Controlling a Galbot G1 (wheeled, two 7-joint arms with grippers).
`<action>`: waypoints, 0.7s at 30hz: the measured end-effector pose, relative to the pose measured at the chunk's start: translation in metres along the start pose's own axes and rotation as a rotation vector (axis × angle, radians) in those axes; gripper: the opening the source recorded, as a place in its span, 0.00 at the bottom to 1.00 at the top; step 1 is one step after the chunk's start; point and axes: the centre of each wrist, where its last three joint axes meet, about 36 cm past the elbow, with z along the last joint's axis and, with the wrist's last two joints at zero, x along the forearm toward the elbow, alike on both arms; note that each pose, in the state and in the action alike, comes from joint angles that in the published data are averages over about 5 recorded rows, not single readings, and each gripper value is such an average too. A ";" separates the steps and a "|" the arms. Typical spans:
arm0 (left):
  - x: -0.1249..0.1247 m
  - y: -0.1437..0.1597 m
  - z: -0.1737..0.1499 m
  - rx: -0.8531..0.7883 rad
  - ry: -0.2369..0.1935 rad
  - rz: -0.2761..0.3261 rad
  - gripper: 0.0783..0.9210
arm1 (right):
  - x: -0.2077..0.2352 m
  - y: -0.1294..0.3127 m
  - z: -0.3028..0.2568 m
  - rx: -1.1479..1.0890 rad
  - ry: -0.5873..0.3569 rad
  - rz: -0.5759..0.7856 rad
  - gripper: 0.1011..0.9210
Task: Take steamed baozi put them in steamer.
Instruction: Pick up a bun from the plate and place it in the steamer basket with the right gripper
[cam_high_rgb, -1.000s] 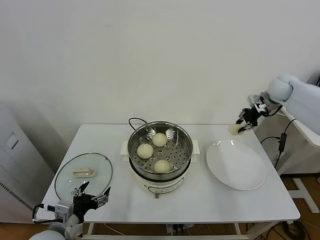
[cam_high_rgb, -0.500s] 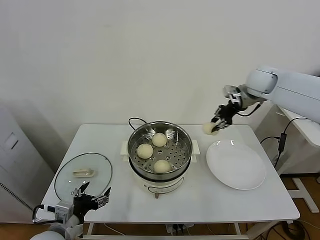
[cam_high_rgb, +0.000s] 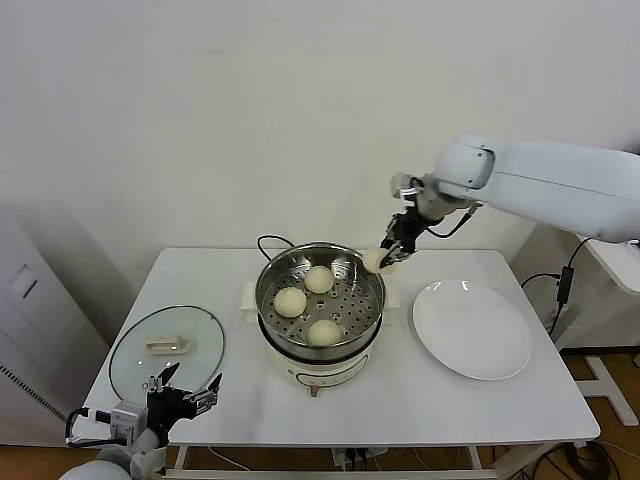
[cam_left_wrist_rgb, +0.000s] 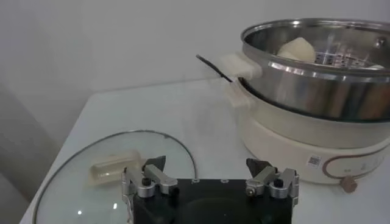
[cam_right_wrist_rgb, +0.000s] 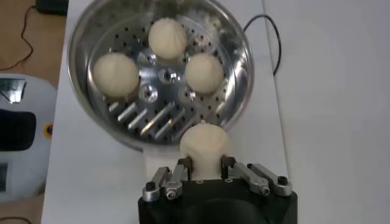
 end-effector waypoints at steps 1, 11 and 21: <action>0.000 0.000 0.000 0.000 0.000 0.000 0.88 | -0.004 0.001 -0.005 0.001 0.002 -0.001 0.27; -0.001 0.001 0.000 0.002 -0.001 -0.002 0.88 | -0.038 0.013 -0.036 0.013 0.038 0.001 0.27; 0.000 0.003 0.000 0.005 -0.001 -0.008 0.88 | -0.075 0.026 -0.040 0.034 0.094 -0.002 0.27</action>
